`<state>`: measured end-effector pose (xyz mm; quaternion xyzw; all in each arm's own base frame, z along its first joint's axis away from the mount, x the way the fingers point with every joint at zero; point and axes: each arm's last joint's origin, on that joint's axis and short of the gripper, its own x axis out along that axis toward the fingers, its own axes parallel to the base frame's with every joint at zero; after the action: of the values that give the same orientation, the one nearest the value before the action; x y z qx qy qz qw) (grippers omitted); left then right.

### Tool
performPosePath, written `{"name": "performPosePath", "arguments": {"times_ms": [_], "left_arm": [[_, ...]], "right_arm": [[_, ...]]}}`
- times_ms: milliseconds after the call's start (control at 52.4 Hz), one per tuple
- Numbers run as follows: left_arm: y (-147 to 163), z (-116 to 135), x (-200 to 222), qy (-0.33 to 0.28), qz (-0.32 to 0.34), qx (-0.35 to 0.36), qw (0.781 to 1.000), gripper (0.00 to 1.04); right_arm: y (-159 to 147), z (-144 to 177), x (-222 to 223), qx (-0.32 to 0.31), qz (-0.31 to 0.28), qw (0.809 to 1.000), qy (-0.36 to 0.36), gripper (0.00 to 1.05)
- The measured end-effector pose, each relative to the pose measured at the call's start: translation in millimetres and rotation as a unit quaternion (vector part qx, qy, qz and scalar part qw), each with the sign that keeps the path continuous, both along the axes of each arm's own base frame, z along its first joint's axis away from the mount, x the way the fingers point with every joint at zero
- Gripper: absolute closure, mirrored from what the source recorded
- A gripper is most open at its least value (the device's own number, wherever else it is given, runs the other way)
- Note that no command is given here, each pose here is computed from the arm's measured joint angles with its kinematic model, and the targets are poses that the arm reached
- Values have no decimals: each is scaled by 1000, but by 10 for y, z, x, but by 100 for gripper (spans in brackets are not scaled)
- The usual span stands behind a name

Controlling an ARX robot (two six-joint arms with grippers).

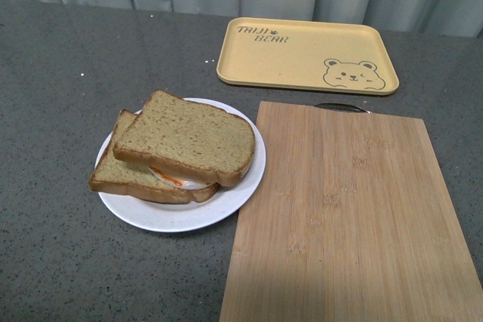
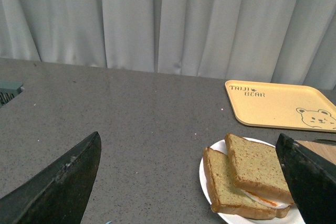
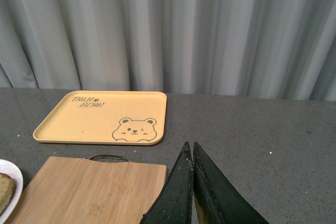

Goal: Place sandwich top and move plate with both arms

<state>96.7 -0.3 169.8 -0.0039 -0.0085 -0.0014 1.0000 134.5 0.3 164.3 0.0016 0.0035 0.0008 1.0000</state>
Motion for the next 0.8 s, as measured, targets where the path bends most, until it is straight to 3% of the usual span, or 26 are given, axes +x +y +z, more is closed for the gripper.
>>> {"name": "performPosePath", "arguments": {"times_ms": [801], "left_arm": [[0,0,0,0,0,0,1000,7]], "right_arm": [[-1,37,-223,0,0,1000,-7,104]]}}
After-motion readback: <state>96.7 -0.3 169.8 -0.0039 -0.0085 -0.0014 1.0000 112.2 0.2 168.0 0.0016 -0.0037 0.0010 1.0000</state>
